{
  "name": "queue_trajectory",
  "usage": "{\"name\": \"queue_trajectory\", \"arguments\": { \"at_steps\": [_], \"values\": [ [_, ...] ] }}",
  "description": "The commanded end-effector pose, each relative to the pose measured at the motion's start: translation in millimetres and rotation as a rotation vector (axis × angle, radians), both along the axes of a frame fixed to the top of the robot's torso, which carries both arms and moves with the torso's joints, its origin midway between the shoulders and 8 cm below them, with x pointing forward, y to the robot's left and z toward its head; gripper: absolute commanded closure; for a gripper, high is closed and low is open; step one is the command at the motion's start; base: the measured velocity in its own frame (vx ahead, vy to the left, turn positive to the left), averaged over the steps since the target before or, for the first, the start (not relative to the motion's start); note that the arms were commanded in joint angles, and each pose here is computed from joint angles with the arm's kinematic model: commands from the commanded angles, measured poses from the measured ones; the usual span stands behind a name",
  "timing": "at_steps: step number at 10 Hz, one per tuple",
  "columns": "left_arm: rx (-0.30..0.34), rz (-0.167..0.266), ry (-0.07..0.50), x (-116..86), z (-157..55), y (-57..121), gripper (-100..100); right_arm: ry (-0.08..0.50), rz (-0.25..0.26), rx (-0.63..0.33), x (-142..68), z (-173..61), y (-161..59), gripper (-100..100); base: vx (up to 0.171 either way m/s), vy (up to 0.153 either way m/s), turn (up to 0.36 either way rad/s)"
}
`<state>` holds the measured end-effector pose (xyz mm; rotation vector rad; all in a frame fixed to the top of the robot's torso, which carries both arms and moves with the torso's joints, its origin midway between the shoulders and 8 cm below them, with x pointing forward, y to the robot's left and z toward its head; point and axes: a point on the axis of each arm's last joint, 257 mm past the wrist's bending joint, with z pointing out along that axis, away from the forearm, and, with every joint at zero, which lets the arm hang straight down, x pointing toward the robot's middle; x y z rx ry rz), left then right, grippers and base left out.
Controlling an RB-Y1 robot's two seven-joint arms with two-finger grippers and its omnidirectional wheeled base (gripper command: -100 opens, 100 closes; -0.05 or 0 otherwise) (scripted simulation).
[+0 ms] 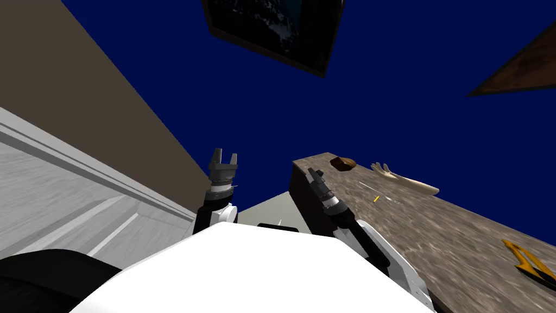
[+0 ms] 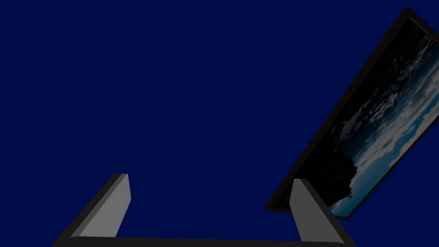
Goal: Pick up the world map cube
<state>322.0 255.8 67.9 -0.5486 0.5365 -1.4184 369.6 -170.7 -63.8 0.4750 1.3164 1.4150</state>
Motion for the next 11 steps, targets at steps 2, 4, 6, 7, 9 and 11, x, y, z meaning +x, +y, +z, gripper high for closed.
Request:
{"name": "queue_trajectory", "arguments": {
  "at_steps": [2,4,6,7,9,11],
  "values": [
    [0.0,0.0,0.0,0,0,0.0,0,0.074,0.057,-0.055,-4,-31,10,-100,-0.151,-0.045,0.215],
    [0.0,0.0,0.0,0,0,0.1,0,0.082,0.074,-0.096,-6,-36,10,-100,-0.098,-0.047,0.047],
    [0.0,0.0,0.0,0,0,0.0,0,0.135,0.114,-0.144,-12,-57,14,-100,-0.101,-0.063,0.231],
    [0.0,0.0,0.0,0,0,0.1,0,0.136,0.117,-0.152,-13,-58,14,-100,-0.06,-0.013,-0.044],
    [0.0,0.0,0.0,0,0,0.0,0,0.193,0.156,-0.205,-20,-80,16,-100,-0.12,-0.037,0.208],
    [0.0,0.0,0.0,0,0,0.0,0,0.25,0.19,-0.249,-29,-103,17,-100,-0.131,-0.058,0.193]
  ]
}}
